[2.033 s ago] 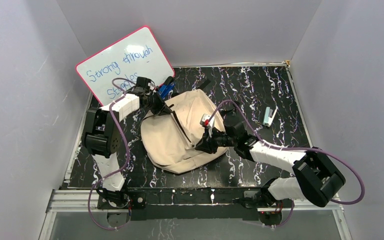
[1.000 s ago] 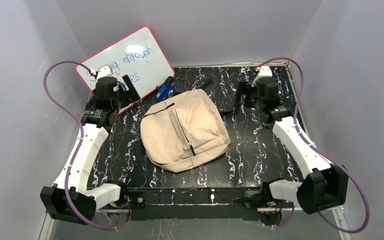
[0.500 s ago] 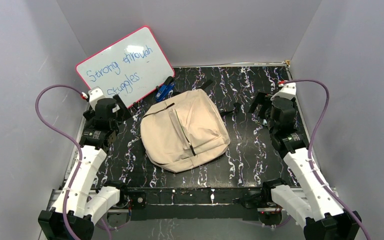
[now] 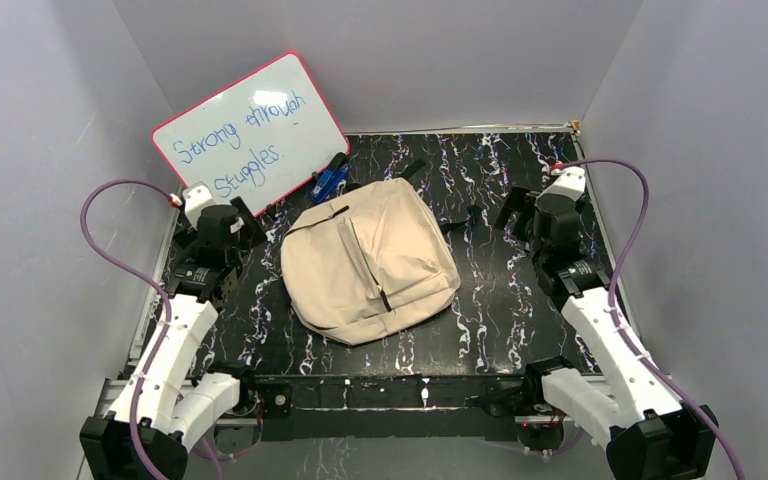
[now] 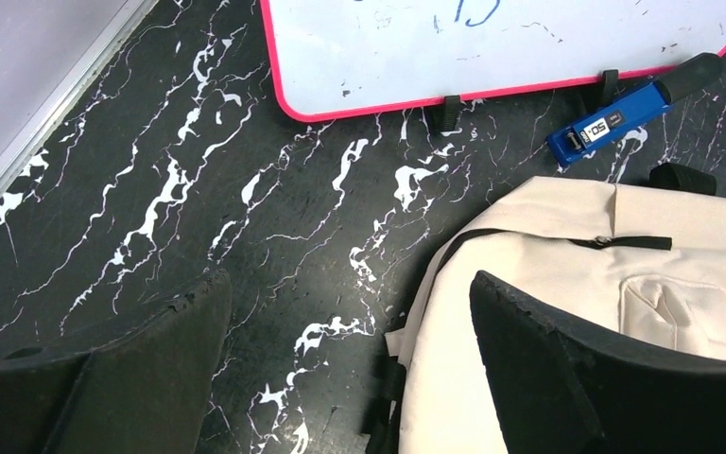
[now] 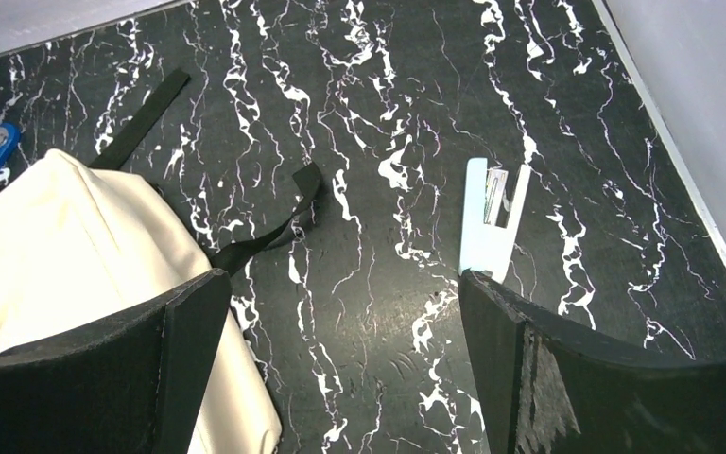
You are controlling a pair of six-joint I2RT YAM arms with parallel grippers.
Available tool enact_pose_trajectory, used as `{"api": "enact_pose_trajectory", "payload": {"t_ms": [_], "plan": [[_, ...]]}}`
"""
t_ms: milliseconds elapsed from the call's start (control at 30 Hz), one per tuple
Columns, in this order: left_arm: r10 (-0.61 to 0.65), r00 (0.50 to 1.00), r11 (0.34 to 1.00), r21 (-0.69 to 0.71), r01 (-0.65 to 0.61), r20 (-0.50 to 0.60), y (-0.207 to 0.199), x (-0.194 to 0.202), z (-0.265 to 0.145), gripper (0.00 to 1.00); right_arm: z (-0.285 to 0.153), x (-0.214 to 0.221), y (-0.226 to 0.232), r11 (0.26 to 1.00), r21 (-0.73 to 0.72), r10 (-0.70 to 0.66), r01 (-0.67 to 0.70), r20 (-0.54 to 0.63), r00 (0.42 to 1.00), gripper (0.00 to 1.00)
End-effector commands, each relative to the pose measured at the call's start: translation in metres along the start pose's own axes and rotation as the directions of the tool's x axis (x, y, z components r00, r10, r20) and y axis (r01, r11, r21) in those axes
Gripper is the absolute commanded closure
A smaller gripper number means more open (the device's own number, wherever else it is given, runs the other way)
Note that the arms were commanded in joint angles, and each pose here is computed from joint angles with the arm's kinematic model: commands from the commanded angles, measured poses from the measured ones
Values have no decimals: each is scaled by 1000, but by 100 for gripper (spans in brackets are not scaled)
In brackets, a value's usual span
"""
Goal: Pack the student bag
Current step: Reset both arms
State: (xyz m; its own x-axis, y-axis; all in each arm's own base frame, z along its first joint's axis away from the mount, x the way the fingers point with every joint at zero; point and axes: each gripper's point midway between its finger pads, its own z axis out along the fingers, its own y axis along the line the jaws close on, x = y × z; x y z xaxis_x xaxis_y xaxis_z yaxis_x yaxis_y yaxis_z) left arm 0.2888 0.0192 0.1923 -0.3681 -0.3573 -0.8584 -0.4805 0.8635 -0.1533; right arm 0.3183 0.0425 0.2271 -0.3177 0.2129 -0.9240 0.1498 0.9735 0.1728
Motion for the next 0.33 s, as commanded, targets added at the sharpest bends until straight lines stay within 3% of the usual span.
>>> {"api": "enact_pose_trajectory", "payload": {"t_ms": [0,300], "plan": [[-37,998,999,9,37,52,-1,-13,-2,6,4,0,2,1000,-1,12,-12,8,1000,1],[-50,997,998,34,48,63,-5,-15,-3,5,7,8,1,1000,6,10,-10,-20,1000,1]]}}
